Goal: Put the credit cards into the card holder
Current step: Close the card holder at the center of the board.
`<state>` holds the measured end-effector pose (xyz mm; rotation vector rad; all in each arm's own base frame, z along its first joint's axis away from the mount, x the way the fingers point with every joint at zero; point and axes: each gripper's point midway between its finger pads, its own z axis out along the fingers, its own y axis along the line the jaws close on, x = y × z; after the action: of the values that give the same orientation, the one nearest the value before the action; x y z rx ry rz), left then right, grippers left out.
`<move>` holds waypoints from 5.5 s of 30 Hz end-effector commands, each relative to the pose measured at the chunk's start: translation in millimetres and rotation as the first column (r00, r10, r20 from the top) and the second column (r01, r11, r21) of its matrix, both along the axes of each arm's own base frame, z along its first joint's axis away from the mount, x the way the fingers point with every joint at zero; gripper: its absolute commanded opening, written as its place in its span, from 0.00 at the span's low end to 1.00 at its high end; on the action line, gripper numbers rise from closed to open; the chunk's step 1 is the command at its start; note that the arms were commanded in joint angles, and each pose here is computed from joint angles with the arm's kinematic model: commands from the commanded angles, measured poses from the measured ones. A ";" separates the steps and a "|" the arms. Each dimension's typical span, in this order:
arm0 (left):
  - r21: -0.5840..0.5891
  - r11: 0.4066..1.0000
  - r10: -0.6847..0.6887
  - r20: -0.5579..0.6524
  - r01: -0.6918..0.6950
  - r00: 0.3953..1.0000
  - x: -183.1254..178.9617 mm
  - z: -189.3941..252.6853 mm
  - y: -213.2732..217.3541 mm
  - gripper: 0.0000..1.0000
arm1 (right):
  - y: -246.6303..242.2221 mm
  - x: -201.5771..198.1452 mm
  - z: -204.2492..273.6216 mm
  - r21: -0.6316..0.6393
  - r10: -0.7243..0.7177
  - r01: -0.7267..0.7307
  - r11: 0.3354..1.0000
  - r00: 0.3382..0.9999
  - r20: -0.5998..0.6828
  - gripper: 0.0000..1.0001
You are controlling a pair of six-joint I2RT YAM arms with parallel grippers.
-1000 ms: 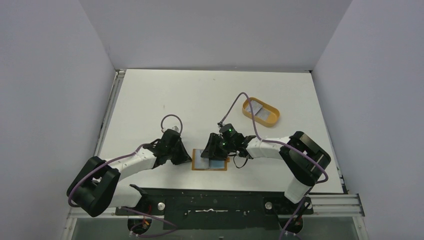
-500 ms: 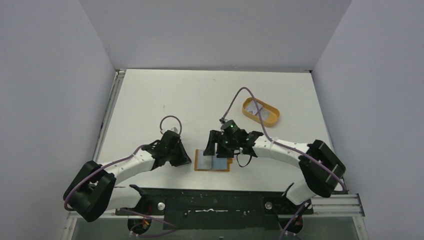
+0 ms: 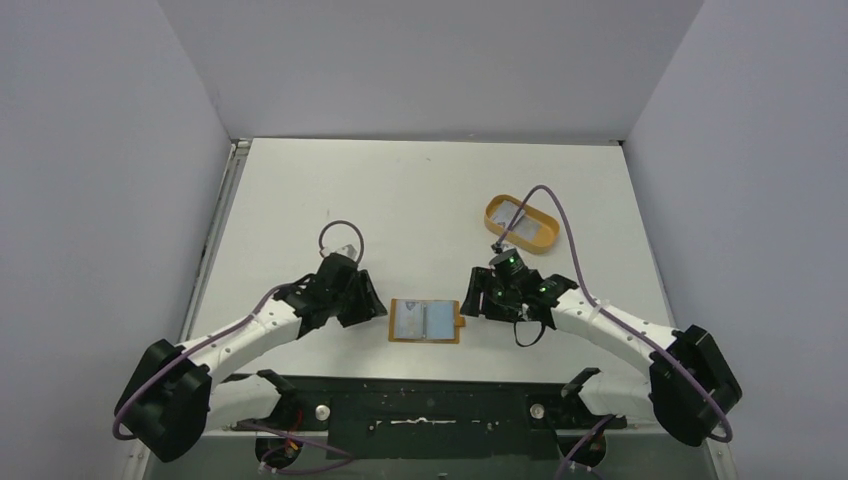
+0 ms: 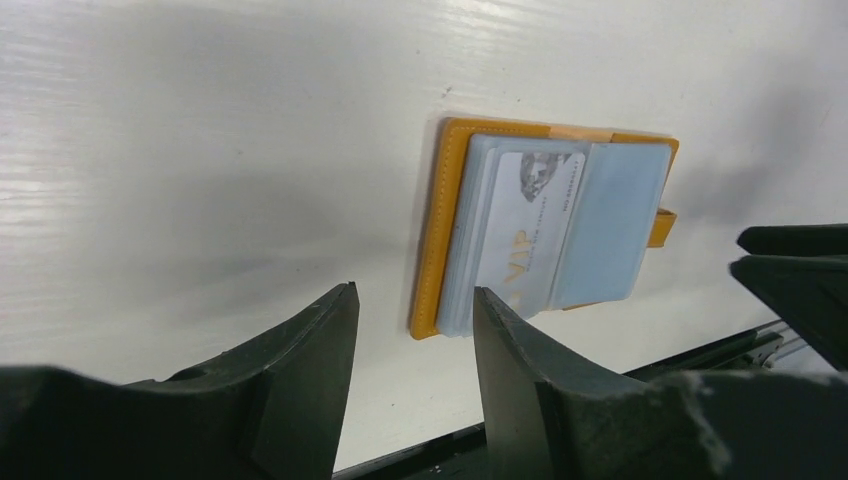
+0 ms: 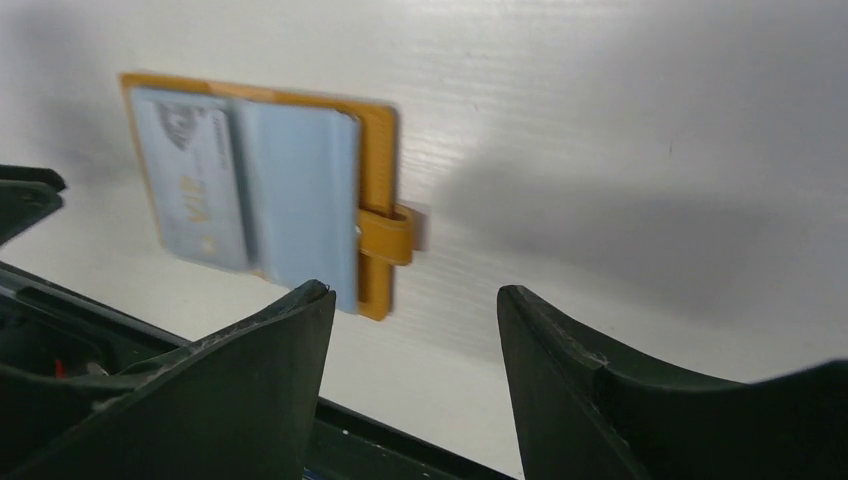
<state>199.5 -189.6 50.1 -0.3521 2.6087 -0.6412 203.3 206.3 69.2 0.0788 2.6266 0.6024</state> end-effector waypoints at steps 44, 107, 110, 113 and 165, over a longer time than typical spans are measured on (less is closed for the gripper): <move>0.075 0.991 -0.104 -0.121 0.114 0.987 5.1 -59.9 -38.4 0.38 | 77.3 6.7 72.4 0.571 0.095 -0.172 0.803 0.982 0.162 0.00; 0.023 0.972 0.229 0.132 -0.234 0.964 17.0 27.0 62.5 0.82 | 163.3 -8.4 50.2 0.166 0.443 -0.471 0.866 0.878 0.182 0.68; 0.021 0.974 0.222 0.146 -0.228 0.964 21.4 33.0 61.4 0.82 | 156.2 -8.5 54.1 0.150 0.442 -0.472 0.869 0.876 0.195 0.69; 0.017 0.975 0.214 0.164 -0.220 0.963 26.2 41.7 60.0 0.82 | 147.7 -1.3 57.4 0.145 0.403 -0.433 0.890 0.894 0.198 0.68; 0.248 0.968 0.051 -0.077 -0.030 0.996 33.7 -47.2 25.5 0.36 | 136.6 18.7 -8.8 0.263 0.238 -0.236 0.936 0.971 0.025 0.62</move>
<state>238.2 -179.5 22.0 -0.3384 2.6922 -0.3886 208.6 334.3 50.8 -0.2750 2.6276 0.8886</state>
